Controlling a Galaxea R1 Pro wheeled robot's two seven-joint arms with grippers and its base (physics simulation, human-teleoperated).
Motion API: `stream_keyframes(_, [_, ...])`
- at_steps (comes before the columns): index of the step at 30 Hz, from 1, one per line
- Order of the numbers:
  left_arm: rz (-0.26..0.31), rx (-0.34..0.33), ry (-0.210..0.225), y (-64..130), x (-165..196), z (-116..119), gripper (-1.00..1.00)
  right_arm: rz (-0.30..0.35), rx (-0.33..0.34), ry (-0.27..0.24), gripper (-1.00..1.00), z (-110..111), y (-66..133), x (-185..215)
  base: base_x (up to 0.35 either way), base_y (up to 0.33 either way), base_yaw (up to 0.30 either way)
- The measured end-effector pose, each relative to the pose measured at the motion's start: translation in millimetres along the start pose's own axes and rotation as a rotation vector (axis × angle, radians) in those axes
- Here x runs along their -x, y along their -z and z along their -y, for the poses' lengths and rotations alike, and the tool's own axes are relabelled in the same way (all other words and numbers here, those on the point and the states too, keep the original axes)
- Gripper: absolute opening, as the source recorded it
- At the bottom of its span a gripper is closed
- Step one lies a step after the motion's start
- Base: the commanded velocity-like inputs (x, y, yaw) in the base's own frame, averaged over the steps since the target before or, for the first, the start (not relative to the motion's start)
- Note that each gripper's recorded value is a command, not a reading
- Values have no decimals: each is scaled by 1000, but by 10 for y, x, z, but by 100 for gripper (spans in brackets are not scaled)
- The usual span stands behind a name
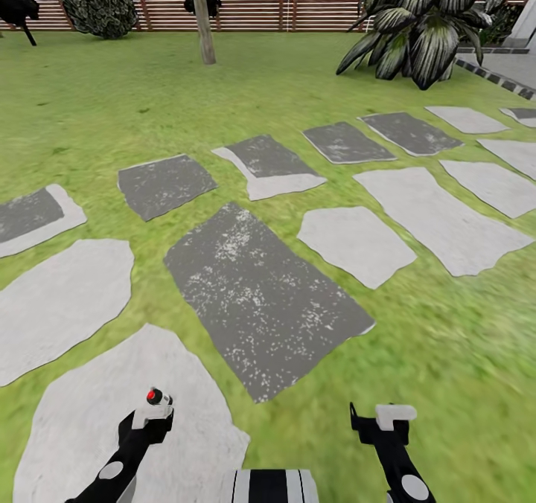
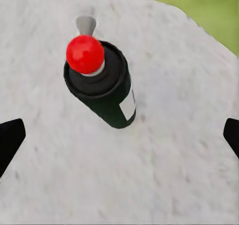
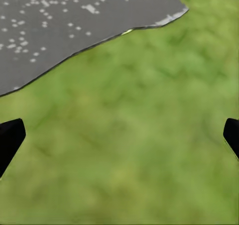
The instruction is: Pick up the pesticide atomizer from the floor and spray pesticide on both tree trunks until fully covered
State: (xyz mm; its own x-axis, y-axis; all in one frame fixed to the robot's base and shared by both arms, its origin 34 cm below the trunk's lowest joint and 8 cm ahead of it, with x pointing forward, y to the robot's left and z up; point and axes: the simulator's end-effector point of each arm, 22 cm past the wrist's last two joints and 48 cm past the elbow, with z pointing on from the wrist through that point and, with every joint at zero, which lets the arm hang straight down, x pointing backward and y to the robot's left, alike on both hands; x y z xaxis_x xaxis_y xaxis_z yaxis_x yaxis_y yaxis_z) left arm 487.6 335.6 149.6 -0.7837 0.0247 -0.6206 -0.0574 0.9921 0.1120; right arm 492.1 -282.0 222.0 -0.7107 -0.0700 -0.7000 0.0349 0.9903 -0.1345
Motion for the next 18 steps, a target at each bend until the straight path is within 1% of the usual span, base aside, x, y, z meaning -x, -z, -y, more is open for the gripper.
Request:
stream_keyframes(2, [0,0,0,0,-1,0,100,0,0,0,100,-1,0,0,234,0,0])
stream_keyframes(4, [0,0,0,-1,-2,0,100,0,0,0,100,-1,-1,0,87,0,0])
stream_keyframes(7, [-1,1,1,-2,-3,-8,100,0,1,1,100,-6,-1,-3,20,0,52])
stream_keyframes(11, [-1,2,1,-2,-3,-14,100,0,2,1,100,-8,-2,0,4,0,195])
stream_keyframes(13, [-1,2,1,-2,-3,-15,100,0,2,1,100,-8,-2,-1,1,0,104])
stream_keyframes(18, [-1,2,1,-2,-3,-15,100,0,2,1,100,-7,-1,-3,0,0,25])
